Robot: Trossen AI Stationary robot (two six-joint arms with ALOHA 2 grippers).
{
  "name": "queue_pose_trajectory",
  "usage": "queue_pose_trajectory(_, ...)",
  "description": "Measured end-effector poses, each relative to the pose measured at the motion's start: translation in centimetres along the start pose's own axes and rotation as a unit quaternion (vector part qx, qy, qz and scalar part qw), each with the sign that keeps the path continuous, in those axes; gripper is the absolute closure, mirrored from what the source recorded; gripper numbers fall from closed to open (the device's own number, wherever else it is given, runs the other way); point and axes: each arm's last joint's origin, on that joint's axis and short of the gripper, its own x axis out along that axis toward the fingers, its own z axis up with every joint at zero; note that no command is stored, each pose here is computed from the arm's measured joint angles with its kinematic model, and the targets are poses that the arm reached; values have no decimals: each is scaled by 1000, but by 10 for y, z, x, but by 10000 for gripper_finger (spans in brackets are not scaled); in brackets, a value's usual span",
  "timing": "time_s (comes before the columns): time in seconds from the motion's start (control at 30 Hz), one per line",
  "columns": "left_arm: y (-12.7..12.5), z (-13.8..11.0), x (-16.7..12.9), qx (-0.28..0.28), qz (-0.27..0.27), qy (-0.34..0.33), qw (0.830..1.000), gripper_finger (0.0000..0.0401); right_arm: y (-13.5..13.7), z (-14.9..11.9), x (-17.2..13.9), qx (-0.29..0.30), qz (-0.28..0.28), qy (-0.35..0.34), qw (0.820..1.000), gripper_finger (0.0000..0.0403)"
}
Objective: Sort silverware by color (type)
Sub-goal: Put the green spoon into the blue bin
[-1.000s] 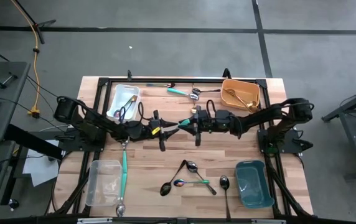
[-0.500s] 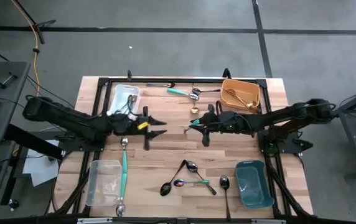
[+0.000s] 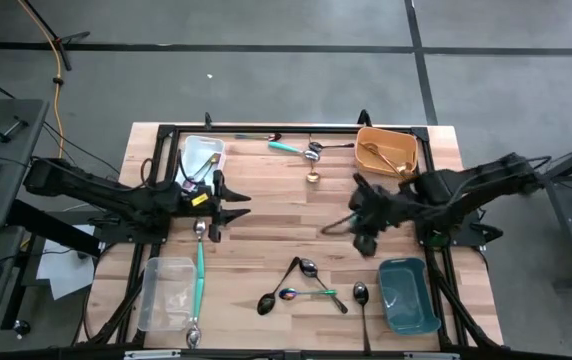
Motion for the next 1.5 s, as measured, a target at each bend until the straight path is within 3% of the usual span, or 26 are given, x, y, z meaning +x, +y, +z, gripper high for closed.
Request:
queue_pose_trajectory(0.13,0,-2,1,-15,-1,10,1000,266,14,-27,-3,67,-62,86,992,332)
queue_pose_trajectory(0.3,0,-5,1,-25,-1,20,999,267,30,-67,19,131,-115,172,970,332)
queue_pose_trajectory(0.6,0,-5,1,-25,-1,20,999,268,39,-118,56,211,-188,242,928,332)
queue_pose_trajectory(1.1,0,-5,1,-17,0,24,1000,268,36,-129,73,252,-178,241,920,329)
queue_pose_trajectory(1.33,0,-6,1,-16,0,27,1000,267,37,-130,72,246,-173,259,918,204)
queue_pose_trajectory(1.5,0,-6,1,-16,0,27,1000,268,38,-131,71,232,-160,295,913,168)
